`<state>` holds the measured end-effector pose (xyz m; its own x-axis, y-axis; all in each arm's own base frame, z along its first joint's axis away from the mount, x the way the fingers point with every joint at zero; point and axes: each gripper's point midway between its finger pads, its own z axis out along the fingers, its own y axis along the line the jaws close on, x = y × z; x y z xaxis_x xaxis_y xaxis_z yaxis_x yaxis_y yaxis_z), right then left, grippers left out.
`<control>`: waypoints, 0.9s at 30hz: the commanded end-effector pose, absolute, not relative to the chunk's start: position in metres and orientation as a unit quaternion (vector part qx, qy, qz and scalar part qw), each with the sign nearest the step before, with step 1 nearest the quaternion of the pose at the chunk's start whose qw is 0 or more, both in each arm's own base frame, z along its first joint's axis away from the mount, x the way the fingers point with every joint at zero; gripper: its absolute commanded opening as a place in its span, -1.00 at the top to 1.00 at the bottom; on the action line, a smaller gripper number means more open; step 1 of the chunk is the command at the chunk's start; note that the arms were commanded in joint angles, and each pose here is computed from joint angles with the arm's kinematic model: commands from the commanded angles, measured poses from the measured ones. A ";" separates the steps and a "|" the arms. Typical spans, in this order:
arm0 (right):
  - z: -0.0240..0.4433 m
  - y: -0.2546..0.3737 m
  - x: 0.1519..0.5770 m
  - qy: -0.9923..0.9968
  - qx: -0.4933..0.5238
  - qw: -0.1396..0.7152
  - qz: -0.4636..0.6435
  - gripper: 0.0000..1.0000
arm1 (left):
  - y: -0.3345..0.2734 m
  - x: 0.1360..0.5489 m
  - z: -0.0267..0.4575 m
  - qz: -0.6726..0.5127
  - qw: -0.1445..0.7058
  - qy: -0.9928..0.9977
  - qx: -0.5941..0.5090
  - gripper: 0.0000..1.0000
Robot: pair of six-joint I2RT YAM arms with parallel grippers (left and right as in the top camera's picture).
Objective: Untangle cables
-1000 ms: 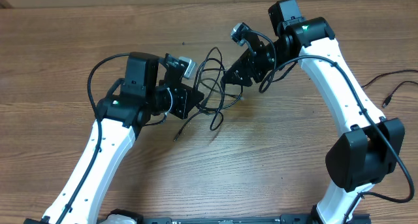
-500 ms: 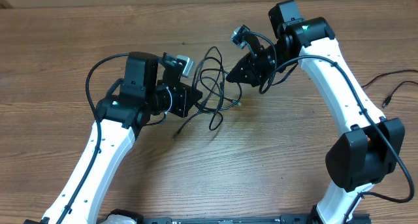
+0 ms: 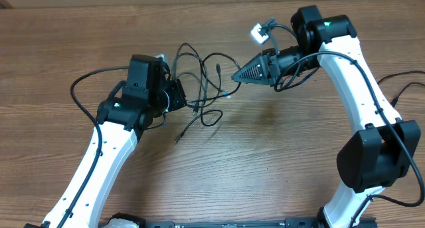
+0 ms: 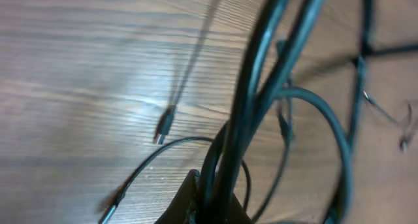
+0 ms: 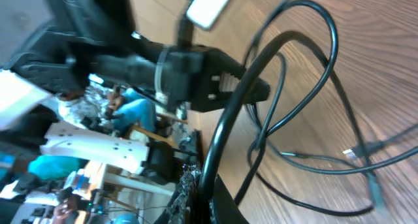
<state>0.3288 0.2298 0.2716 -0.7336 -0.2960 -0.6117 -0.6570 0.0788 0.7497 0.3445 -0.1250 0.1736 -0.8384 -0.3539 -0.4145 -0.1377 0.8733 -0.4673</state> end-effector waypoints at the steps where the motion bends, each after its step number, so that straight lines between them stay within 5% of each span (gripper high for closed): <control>1: 0.308 0.226 0.320 0.662 -0.364 0.218 0.618 0.92 | -0.094 0.354 0.187 -0.183 0.277 0.899 -0.285 0.91; 27: 0.297 0.218 0.319 0.677 -0.379 0.217 0.592 0.92 | -0.066 0.320 0.161 -0.156 0.188 0.776 -0.582 0.91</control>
<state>0.3209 0.2252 0.2781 -0.6672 -0.2828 -0.6891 -0.7219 0.0176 0.6918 0.3190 -0.0799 0.1537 -0.4007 -0.9095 -0.1104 -0.7965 0.4053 -0.4487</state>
